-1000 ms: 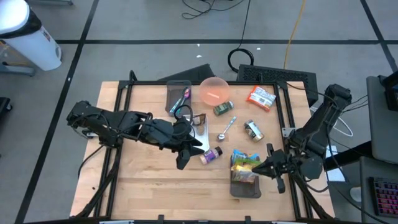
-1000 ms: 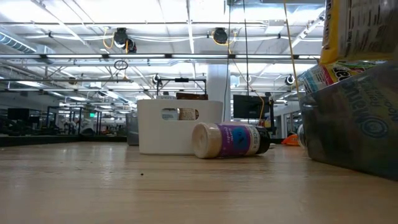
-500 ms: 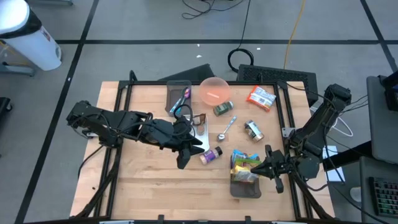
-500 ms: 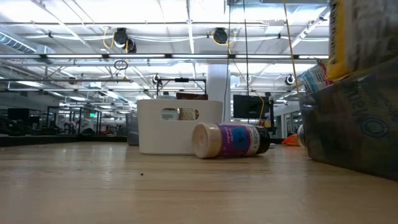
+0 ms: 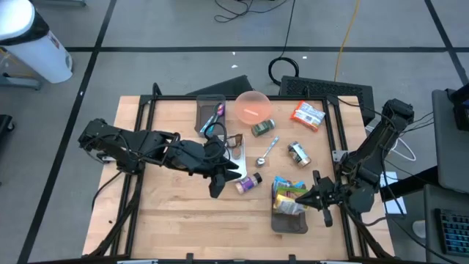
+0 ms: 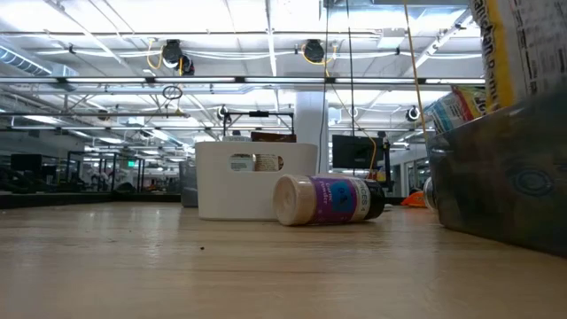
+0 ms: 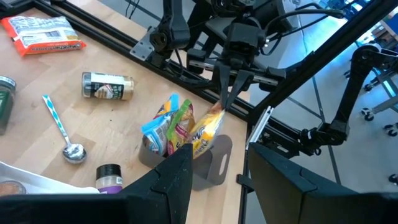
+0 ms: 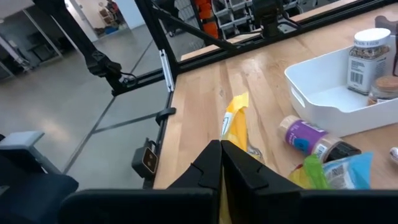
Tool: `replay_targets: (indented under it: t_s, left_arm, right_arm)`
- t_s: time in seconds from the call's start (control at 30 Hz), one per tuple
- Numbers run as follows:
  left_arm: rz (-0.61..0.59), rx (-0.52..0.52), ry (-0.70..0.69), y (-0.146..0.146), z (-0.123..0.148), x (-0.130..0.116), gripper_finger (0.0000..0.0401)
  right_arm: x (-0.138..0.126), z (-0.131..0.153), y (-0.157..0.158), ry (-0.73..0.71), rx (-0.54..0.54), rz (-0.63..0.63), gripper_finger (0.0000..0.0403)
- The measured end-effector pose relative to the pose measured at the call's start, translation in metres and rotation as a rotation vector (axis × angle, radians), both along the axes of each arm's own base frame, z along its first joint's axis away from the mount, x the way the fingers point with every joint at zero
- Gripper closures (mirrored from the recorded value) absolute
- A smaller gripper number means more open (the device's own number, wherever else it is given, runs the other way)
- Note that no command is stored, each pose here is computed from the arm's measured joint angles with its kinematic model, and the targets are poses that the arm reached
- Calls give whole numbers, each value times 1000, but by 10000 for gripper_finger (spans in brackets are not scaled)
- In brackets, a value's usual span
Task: Pick & Place Food Item
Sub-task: Put the yellow noodle pack into the bottom black transparent bin
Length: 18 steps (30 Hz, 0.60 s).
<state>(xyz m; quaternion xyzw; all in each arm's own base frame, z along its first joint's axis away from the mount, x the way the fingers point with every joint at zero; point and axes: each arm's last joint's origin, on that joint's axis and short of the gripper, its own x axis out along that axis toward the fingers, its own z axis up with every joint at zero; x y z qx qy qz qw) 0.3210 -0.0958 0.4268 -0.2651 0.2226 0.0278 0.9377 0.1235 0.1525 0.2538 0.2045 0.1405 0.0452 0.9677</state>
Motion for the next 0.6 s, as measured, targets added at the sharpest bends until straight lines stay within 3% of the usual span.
replay_targets:
  t_s: [0.33, 0.6]
  left_arm:
    - [11, 13, -2, 0, 0, 0, 240]
    - [14, 15, -3, 1, 0, 0, 240]
  right_arm:
    - [-1, -8, -1, 18, -12, -4, 403]
    - [-2, -26, -3, -64, 78, -2, 403]
